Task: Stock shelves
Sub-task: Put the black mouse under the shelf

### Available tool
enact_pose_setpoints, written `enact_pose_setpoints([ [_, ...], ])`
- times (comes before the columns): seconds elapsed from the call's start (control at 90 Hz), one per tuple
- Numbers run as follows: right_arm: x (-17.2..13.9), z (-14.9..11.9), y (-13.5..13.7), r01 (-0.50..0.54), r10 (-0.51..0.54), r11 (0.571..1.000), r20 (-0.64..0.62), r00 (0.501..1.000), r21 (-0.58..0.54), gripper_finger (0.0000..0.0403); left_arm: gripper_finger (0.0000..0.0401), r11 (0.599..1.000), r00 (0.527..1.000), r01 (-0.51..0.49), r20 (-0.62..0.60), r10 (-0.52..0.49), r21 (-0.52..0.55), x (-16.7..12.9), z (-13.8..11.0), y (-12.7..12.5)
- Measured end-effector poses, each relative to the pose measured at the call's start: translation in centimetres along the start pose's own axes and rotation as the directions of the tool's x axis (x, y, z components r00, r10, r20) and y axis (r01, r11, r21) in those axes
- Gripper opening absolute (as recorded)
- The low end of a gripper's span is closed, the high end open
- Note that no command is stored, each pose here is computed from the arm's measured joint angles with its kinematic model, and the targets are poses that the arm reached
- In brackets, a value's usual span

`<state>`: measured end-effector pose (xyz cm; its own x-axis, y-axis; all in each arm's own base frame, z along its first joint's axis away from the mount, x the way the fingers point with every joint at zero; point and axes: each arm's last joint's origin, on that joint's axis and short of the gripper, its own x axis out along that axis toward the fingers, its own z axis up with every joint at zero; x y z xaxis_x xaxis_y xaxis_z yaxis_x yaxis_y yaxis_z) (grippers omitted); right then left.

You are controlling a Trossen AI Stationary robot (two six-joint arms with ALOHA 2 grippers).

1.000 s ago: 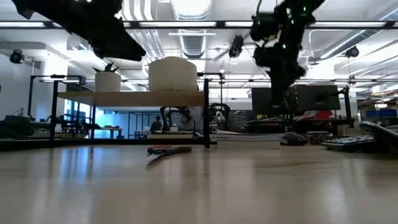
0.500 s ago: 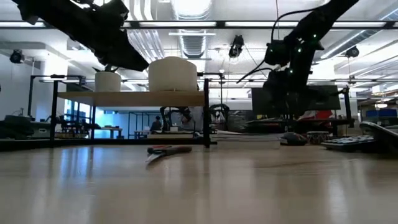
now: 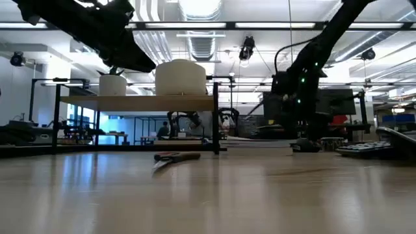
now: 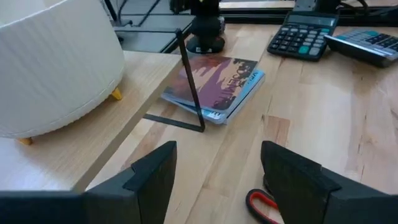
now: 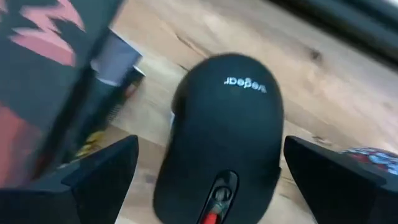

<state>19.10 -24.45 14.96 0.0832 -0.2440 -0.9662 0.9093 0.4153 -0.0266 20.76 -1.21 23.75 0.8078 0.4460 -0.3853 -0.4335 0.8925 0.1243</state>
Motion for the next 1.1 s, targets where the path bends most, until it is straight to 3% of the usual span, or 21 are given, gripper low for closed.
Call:
enact_pose_setpoints([
  [0.411,0.9,0.7,-0.3,-0.017,0.017,1.0,0.041,0.999,-0.003,0.0371,0.0219,0.999,1.0,-0.001,-0.007,0.001,-0.044,0.1,-0.1,0.0],
  [0.8,0.9,0.6,-0.3,-0.017,0.017,1.0,0.029,0.999,0.007,0.0261,0.0219,0.998,1.0,-0.002,-0.009,0.001,-0.066,0.1,-0.2,0.0],
  [1.1,-1.6,-0.1,0.8,-0.008,0.011,0.998,0.057,0.998,-0.055,0.0272,0.0219,0.998,1.0,-0.001,-0.007,0.001,-0.07,0.0,-0.1,0.0],
])
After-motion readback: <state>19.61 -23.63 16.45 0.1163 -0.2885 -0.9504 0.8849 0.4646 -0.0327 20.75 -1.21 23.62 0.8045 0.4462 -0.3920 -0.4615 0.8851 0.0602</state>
